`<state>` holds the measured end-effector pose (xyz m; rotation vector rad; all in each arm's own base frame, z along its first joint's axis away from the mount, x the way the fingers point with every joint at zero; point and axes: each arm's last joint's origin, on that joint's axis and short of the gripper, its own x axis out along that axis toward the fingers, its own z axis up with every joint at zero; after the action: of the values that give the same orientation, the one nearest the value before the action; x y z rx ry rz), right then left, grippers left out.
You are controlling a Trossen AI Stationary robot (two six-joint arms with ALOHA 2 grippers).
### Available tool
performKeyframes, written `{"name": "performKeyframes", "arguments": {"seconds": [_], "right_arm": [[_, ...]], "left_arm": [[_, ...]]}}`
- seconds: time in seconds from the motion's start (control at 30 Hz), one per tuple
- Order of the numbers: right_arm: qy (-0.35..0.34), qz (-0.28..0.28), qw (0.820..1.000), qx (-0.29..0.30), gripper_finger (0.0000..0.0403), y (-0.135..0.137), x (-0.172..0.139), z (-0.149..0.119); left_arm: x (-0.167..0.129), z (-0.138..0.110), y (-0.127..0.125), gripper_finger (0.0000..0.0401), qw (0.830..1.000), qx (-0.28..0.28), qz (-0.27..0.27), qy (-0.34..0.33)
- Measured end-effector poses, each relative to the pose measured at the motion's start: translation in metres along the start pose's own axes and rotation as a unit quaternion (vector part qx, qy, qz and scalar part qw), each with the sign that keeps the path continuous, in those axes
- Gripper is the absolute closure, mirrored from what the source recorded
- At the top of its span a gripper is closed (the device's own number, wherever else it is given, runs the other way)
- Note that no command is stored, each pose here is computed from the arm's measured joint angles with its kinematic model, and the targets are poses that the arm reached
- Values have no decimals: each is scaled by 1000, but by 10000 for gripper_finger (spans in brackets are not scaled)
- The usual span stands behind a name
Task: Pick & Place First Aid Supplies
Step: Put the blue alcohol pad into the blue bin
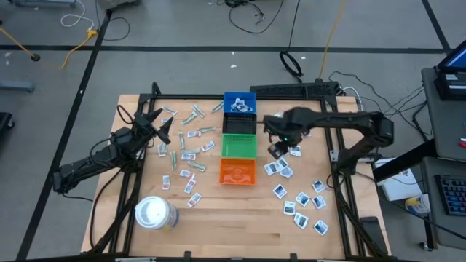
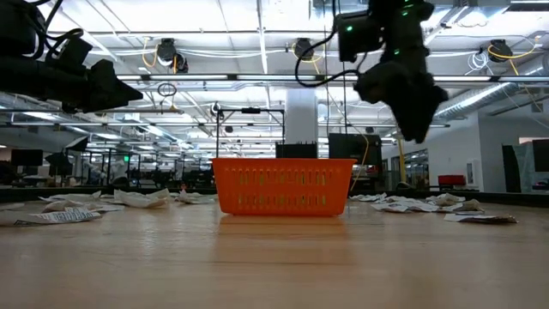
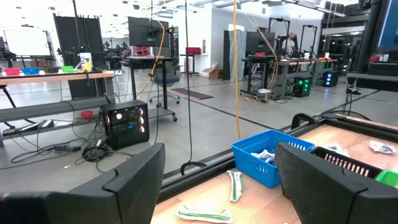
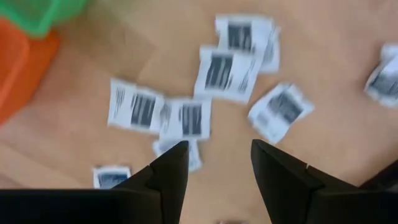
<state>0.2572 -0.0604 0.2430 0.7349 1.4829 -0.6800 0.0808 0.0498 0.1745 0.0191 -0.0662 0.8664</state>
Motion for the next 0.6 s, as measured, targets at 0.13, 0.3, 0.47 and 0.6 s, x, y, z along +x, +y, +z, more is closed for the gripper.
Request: {"name": "performKeyframes", "arguments": {"seconds": [0.13, 0.3, 0.47, 0.6], "right_arm": [[5, 9, 1000, -1, 234, 5, 2, -26], [5, 6, 1000, -14, 234, 10, 7, -43], [3, 7, 999, -39, 234, 16, 27, -53], [12, 15, 999, -50, 234, 18, 47, -62]], "left_arm": [[0, 0, 0, 95, 1000, 0, 0, 0], [0, 0, 0, 95, 1000, 0, 0, 0], [0, 0, 0, 96, 1000, 0, 0, 0], [0, 0, 0, 95, 1000, 0, 0, 0]]}}
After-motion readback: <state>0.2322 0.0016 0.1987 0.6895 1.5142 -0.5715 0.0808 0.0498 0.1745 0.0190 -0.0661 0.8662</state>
